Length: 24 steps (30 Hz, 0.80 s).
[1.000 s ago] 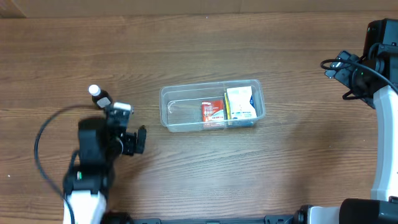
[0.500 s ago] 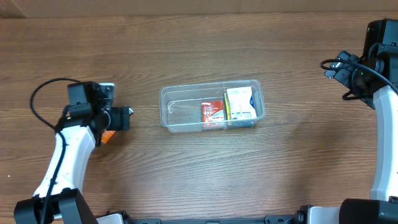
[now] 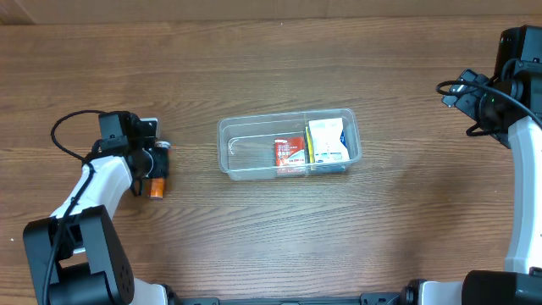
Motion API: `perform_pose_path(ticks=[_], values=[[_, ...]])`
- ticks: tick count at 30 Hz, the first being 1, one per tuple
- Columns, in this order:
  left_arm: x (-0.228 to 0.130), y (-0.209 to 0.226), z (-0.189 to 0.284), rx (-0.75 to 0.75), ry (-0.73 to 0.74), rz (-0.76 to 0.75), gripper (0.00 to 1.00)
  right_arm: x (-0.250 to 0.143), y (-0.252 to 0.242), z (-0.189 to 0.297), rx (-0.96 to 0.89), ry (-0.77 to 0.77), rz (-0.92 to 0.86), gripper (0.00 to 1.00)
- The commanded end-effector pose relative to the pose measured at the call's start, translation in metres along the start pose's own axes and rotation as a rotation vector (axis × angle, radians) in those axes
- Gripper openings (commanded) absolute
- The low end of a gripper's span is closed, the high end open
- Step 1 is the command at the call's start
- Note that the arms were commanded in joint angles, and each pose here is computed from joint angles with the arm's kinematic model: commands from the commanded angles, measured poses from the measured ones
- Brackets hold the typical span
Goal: Pack container
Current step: 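Reach the left gripper to the orange-white tube and grasp it, then lift the orange tube with the left gripper toward the container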
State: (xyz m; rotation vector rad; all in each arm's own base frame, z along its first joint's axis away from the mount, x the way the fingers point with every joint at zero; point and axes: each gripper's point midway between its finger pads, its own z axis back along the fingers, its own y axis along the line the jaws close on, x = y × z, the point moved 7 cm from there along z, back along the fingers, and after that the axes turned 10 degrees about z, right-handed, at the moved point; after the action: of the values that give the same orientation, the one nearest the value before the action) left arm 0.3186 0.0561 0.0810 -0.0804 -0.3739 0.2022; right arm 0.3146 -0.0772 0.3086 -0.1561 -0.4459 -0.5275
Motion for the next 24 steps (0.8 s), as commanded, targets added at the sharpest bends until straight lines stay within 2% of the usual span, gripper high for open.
perform_pose_path(ticks=[1, 9, 12, 16, 20, 22, 24], values=[[0.003, 0.000, -0.001, -0.006, 0.005, 0.050, 0.13, 0.004, 0.000, 0.006, 0.008, -0.025, -0.010, 1.00], [-0.006, -0.007, -0.001, -0.016, 0.054, 0.053, 0.22, 0.004, 0.000, 0.006, 0.008, -0.025, -0.010, 1.00], [-0.009, -0.005, -0.002, -0.005, 0.061, 0.064, 0.23, 0.004, 0.000, 0.006, 0.008, -0.025, -0.010, 1.00], [-0.010, 0.001, -0.002, 0.053, 0.061, 0.133, 0.31, 0.004, 0.000, 0.006, 0.008, -0.025, -0.010, 1.00], [-0.012, 0.003, -0.002, 0.075, 0.070, 0.133, 0.44, 0.004, 0.000, 0.006, 0.008, -0.025, -0.010, 1.00], [-0.012, 0.003, -0.002, 0.075, 0.069, 0.133, 0.45, 0.004, 0.000, 0.006, 0.008, -0.025, -0.010, 1.00], [-0.012, 0.003, -0.002, 0.075, 0.069, 0.133, 0.41, 0.004, 0.000, 0.006, 0.008, -0.025, -0.010, 1.00]])
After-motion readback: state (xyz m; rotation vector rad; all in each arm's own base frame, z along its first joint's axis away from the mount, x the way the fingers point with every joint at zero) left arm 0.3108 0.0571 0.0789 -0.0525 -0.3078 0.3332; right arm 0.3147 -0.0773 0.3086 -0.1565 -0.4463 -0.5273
